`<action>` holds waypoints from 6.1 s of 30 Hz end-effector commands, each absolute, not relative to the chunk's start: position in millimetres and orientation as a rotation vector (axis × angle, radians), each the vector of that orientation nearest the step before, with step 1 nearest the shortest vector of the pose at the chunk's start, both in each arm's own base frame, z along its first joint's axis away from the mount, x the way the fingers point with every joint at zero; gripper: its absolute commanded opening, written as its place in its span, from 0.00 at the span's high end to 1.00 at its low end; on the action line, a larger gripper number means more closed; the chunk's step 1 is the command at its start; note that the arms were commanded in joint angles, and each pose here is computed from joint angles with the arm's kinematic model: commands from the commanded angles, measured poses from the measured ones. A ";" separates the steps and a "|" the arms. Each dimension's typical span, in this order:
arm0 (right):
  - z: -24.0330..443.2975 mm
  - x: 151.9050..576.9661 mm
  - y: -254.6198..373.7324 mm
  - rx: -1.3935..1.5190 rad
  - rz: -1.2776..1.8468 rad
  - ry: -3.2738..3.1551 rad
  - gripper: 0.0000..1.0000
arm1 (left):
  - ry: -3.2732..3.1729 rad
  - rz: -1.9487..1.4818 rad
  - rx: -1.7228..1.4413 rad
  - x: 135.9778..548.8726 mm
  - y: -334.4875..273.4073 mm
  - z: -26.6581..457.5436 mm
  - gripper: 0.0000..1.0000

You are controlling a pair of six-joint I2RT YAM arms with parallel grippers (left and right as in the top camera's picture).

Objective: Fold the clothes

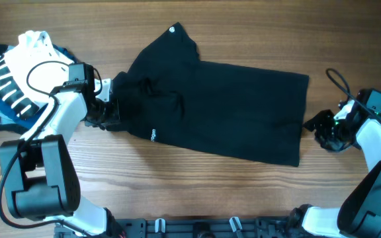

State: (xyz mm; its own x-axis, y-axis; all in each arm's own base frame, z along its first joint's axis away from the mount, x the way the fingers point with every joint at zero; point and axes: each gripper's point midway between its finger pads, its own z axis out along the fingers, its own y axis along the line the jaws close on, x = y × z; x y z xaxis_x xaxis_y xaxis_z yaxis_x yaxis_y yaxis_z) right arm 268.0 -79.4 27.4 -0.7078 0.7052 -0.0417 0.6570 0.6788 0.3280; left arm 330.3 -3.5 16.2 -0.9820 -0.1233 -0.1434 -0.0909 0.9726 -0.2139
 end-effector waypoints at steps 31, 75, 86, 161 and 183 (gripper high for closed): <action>33.2 250.7 -98.8 1.250 0.173 2.784 0.96 | 2.986 -0.263 -0.167 325.3 2.6 16.3 0.96; 31.2 217.8 -108.8 1.379 -0.032 2.845 0.96 | 3.150 -0.428 -0.171 277.2 -17.1 18.9 0.96; 36.1 217.7 -120.8 1.441 -0.131 2.794 0.70 | 3.207 -0.202 -0.385 265.3 5.6 20.7 0.96; 154.8 394.2 -111.2 0.591 0.366 2.368 0.41 | 2.316 -0.395 0.302 576.3 -163.1 91.3 0.96; -33.5 470.7 -122.1 0.718 0.499 2.392 0.42 | 2.768 -0.360 0.294 461.2 -140.8 93.7 0.96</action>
State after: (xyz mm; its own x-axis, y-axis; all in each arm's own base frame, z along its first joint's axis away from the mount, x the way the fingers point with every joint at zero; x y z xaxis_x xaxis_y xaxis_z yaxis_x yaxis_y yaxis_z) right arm 484.3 -144.0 10.6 -0.6311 0.5532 -0.5437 0.3347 0.8266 0.4524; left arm 464.0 -144.8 78.2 -0.9296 0.1550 -0.3345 0.2410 0.9421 -0.2333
